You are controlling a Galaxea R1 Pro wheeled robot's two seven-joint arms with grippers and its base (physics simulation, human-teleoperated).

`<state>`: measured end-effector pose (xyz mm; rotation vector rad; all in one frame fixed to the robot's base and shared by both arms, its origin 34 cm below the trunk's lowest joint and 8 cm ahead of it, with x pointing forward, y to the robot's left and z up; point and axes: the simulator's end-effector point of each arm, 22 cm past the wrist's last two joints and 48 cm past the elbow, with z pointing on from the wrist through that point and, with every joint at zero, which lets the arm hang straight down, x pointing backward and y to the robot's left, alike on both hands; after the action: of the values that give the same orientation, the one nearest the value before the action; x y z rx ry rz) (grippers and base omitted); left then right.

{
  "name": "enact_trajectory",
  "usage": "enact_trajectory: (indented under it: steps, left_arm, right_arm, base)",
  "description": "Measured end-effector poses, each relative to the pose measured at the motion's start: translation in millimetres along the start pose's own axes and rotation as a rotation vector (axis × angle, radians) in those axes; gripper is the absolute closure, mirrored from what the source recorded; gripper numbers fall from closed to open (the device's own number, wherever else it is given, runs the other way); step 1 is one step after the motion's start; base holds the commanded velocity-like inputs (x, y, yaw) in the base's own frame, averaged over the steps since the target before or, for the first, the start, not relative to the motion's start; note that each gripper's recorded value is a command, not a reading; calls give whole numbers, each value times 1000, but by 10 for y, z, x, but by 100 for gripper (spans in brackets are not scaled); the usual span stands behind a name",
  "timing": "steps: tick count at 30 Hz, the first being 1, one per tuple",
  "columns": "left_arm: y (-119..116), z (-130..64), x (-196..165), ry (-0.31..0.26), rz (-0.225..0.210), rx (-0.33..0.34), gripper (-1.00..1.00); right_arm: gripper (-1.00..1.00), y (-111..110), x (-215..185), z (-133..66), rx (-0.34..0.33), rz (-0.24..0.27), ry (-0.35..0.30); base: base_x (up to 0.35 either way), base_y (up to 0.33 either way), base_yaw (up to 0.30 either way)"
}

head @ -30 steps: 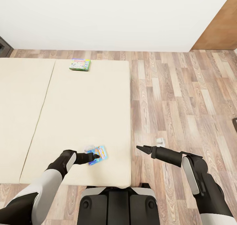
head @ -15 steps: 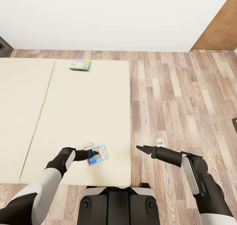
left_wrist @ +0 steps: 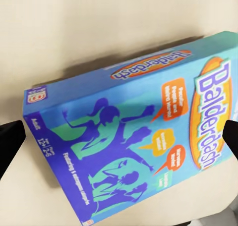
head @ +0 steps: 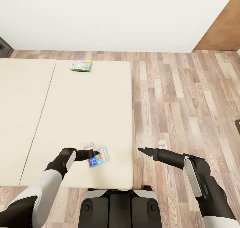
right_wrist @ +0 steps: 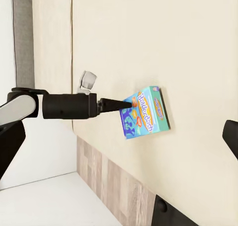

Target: Put all the toys in the child's room - the three board games (two on the bed and one on the table), the two jigsaw puzzles on the table, and the tennis ball on the table - inside the toy box on the table in the child's room.

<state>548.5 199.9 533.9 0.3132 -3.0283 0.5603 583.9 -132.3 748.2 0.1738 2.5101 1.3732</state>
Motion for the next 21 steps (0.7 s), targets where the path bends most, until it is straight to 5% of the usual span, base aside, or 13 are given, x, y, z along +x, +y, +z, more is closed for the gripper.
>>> enact_trajectory:
  steps: [21]
  left_arm:
    - [2,14,20,5,0,0,-100]
  right_arm:
    - [-100,-6,4,1,-1,3,0]
  base:
    - [0,0,0]
